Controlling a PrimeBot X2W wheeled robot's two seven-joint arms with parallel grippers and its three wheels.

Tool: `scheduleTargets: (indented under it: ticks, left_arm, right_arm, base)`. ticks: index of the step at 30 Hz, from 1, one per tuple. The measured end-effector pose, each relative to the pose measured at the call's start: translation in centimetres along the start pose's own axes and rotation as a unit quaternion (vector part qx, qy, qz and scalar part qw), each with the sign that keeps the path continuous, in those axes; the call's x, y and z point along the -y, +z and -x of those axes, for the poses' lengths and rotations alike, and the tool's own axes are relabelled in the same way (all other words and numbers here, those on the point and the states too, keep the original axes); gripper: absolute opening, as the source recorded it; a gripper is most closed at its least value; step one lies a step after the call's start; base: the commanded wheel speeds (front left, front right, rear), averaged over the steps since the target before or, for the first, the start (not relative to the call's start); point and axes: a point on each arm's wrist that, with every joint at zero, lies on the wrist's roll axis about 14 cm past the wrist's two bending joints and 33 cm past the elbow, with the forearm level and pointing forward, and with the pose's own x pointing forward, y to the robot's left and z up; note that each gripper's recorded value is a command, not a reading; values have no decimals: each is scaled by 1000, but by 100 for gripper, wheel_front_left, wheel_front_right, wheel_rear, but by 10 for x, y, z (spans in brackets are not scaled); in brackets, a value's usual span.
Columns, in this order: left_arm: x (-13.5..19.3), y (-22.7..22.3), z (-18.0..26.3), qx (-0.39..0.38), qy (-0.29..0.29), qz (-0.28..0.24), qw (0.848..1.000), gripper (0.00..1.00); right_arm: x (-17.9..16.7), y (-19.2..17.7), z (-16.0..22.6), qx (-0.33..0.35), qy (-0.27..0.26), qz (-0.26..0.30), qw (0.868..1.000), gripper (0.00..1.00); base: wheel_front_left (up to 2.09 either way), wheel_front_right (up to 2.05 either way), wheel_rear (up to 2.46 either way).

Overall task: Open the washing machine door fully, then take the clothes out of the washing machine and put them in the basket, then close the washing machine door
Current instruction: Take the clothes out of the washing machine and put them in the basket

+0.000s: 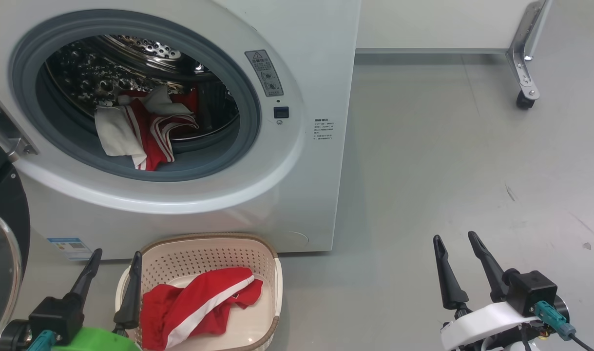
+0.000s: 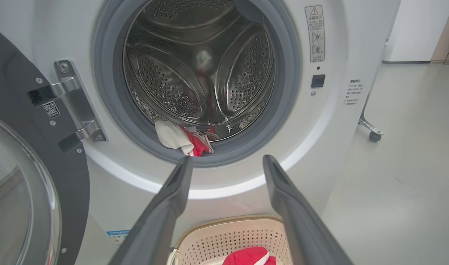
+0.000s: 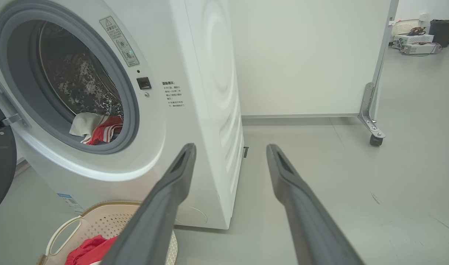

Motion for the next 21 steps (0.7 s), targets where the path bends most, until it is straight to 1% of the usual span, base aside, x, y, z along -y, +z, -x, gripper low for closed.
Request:
scheduleTargets:
  ticks: [21]
  left_arm:
    - [6, 1, 3, 6, -7, -1, 1000, 100]
  right_arm:
    - [1, 1, 3, 2, -2, 0, 1000, 100]
  base:
    - [0, 0, 0]
